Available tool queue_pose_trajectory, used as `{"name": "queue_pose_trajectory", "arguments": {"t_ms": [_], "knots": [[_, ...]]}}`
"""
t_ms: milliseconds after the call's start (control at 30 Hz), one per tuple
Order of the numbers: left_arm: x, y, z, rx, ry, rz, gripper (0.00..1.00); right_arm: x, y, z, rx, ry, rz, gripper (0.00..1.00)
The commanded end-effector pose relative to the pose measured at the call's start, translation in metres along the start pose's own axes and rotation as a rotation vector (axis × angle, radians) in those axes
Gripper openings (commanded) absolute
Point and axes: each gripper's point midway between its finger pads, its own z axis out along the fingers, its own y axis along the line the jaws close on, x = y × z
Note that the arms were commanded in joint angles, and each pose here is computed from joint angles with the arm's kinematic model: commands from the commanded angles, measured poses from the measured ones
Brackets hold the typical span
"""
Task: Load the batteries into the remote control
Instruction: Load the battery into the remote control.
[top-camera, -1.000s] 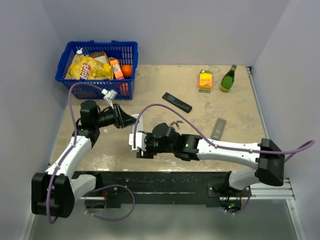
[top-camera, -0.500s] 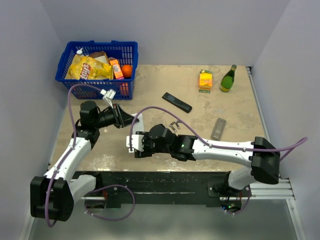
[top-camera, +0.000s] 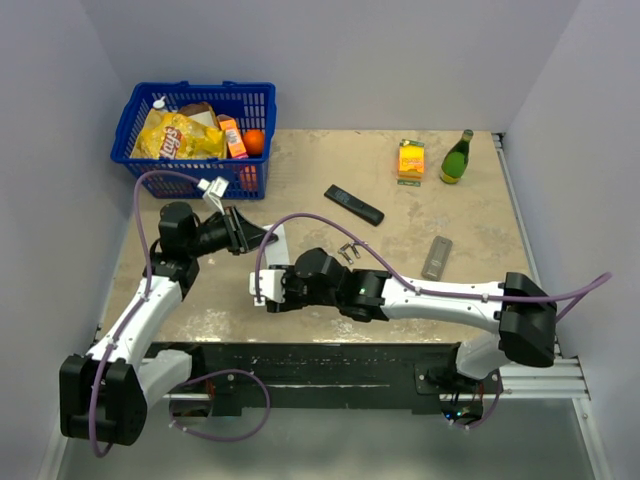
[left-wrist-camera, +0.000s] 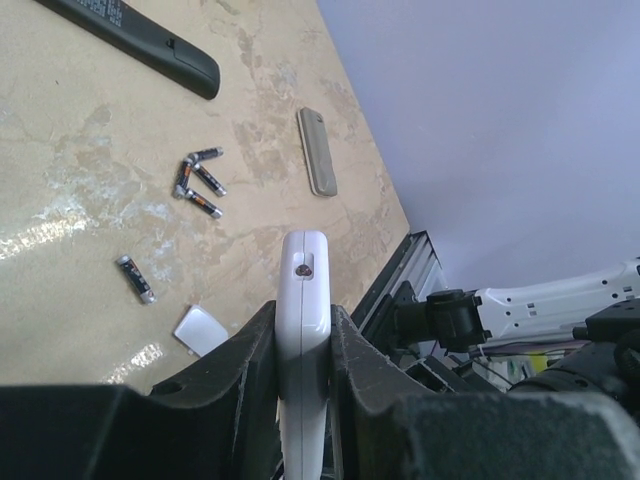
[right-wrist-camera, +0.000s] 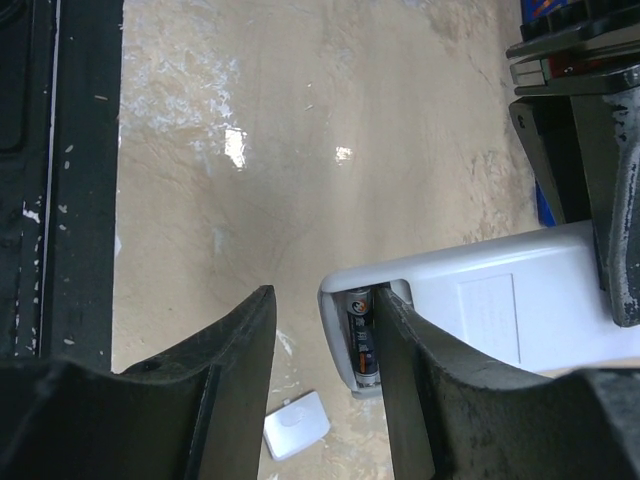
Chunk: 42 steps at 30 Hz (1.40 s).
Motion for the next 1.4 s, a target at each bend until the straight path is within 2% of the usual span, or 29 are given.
{"name": "queue_pose_trajectory", "arguments": {"t_ms": [0, 133, 200, 333, 500, 667, 833, 900, 933, 1000, 1133, 1200, 1233, 1300, 1333, 1367], "knots": [[-0.011, -0.022, -0.002, 0.045, -0.028, 0.012, 0.0, -0.013, -0.01, 0.003, 0.035, -0.003, -0.033, 0.47], [-0.01, -0.021, -0.001, 0.046, -0.021, -0.014, 0.0, -0.008, -0.005, 0.008, 0.018, 0.024, -0.045, 0.43], [-0.012, -0.022, 0.0, 0.045, -0.02, -0.021, 0.0, -0.005, -0.003, 0.009, 0.017, 0.045, -0.052, 0.35], [-0.017, -0.019, 0.003, 0.022, -0.014, -0.035, 0.0, -0.002, 0.002, 0.008, 0.019, 0.067, -0.064, 0.28], [-0.025, -0.019, 0.007, 0.014, -0.023, -0.066, 0.0, 0.005, 0.008, 0.009, 0.012, 0.106, -0.079, 0.31], [-0.032, -0.024, 0.008, 0.025, -0.043, -0.093, 0.0, 0.013, 0.014, 0.013, 0.019, 0.162, -0.105, 0.4], [-0.036, -0.027, 0.008, 0.023, -0.048, -0.112, 0.0, 0.016, 0.02, 0.016, 0.029, 0.187, -0.132, 0.37], [-0.036, -0.026, 0.008, 0.02, -0.05, -0.115, 0.0, 0.018, 0.019, 0.016, 0.044, 0.202, -0.137, 0.31], [-0.035, -0.025, 0.008, 0.018, -0.049, -0.119, 0.0, 0.018, 0.018, 0.015, 0.048, 0.205, -0.139, 0.24], [-0.036, -0.025, 0.008, 0.018, -0.052, -0.122, 0.0, 0.019, 0.02, 0.015, 0.045, 0.208, -0.139, 0.03], [-0.039, -0.027, 0.008, 0.027, -0.06, -0.115, 0.0, 0.023, 0.023, 0.015, 0.033, 0.218, -0.138, 0.0], [-0.038, -0.028, 0.007, 0.032, -0.059, -0.104, 0.0, 0.022, 0.024, 0.015, 0.029, 0.213, -0.13, 0.04], [-0.037, -0.028, 0.007, 0.034, -0.057, -0.096, 0.0, 0.02, 0.024, 0.015, 0.029, 0.207, -0.126, 0.21], [-0.033, -0.026, 0.006, 0.042, -0.047, -0.066, 0.0, 0.01, 0.021, 0.009, 0.034, 0.172, -0.106, 0.35], [-0.033, -0.026, 0.006, 0.046, -0.048, -0.048, 0.0, 0.003, 0.021, 0.008, 0.027, 0.145, -0.096, 0.46], [-0.028, -0.023, 0.006, 0.045, -0.039, -0.042, 0.0, -0.008, 0.018, 0.001, 0.034, 0.109, -0.083, 0.51]]}}
